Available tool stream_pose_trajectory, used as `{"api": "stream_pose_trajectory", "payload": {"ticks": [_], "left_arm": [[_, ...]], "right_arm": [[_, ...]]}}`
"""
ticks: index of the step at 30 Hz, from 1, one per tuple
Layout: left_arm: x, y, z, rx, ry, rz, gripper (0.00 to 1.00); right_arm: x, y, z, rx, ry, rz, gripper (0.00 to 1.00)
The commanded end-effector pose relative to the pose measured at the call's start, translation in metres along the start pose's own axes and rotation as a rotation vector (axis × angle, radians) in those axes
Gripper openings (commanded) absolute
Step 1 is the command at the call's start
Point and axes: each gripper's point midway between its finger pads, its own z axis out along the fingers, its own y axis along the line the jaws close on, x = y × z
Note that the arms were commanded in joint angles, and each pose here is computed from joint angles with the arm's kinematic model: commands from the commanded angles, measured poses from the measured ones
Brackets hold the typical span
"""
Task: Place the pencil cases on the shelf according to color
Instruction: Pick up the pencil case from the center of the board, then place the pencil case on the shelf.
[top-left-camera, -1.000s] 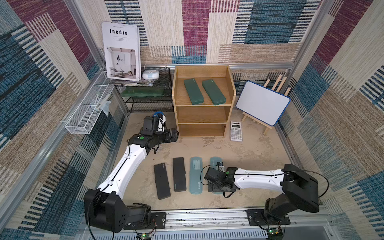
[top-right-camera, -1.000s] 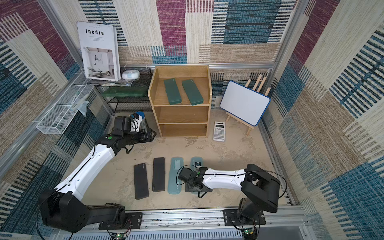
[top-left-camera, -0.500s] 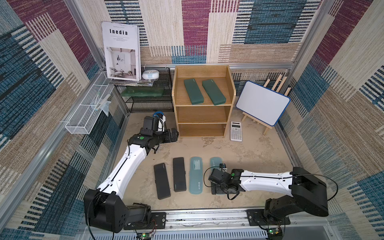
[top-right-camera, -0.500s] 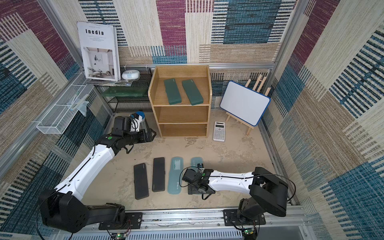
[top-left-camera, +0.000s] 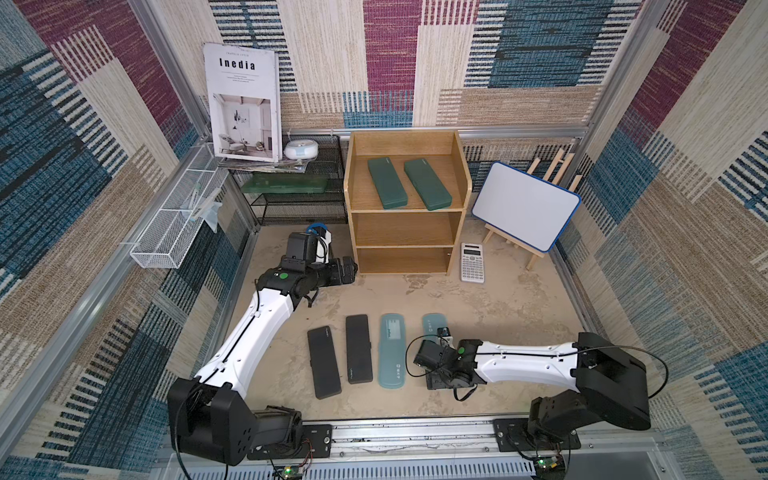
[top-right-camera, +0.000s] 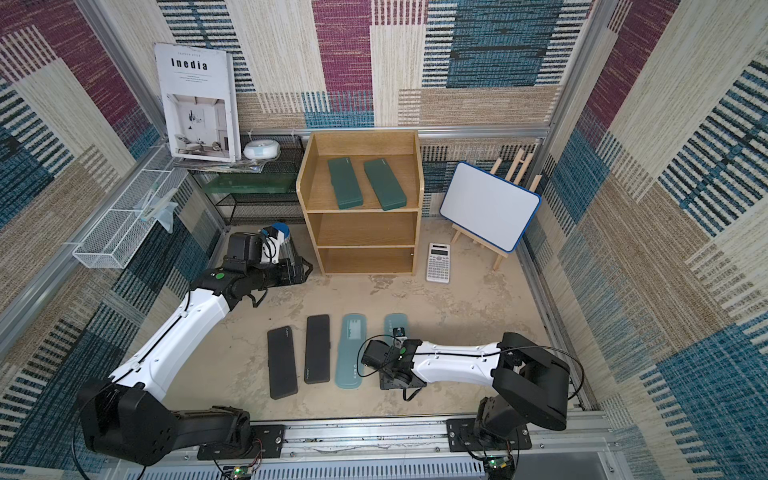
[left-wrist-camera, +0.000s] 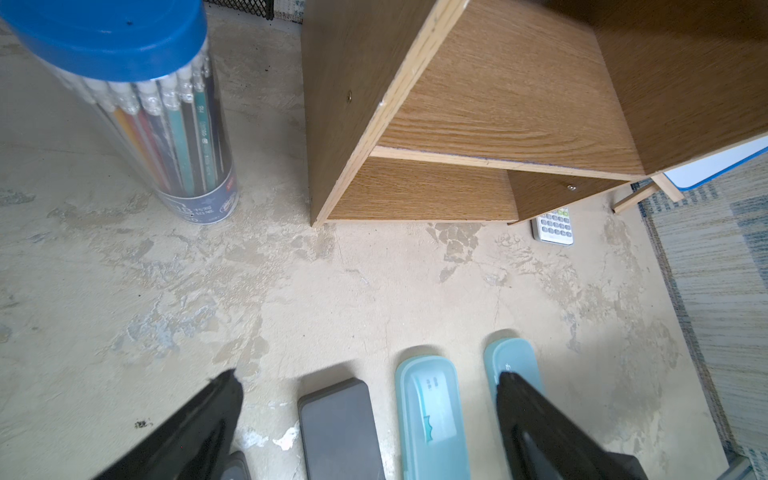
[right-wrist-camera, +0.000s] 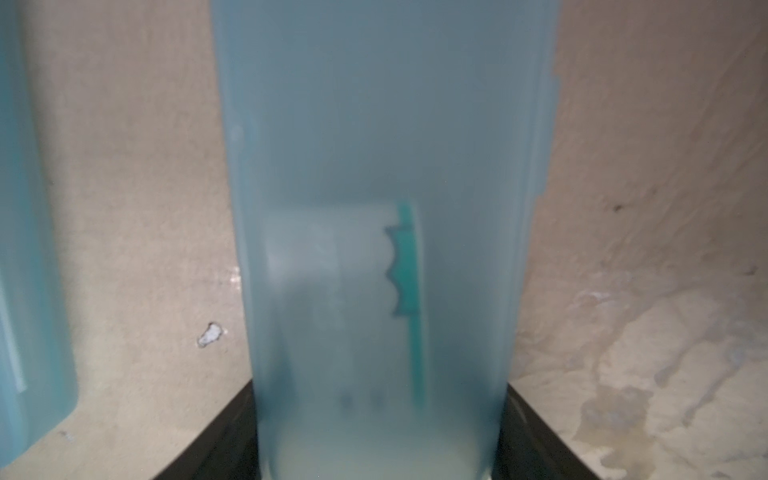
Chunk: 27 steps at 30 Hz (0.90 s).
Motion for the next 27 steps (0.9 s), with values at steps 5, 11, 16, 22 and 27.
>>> {"api": "stream_pose_trajectory", "payload": {"ticks": [5,11,16,22,27], "left_arm": [[-0.003,0.000,-0.002,-0.001,-0.012,0.009,0.99],[-0.003,0.000,-0.001,-0.005,-0.006,0.008,0.99],[-0.003,0.000,-0.002,-0.005,-0.009,0.008,1.00],[-0.004,-0.003,-0.004,0.009,-0.013,0.010,0.99],[-0.004,-0.003,-0.005,0.010,-0.016,0.008,0.99]], "right_arm": [[-0.005,-0.006,-0.015,0.007,-0.032,0.014,0.64],[-0.024,-0.008,-0.047,-0.008,-0.114,0.016,0.64],[-0.047,-0.002,-0.079,-0.028,-0.201,0.009,0.66],[-0.090,-0.003,-0.101,0.013,-0.341,0.028,0.70],[-0.147,0.010,-0.115,-0.005,-0.423,0.005,0.71]]}}
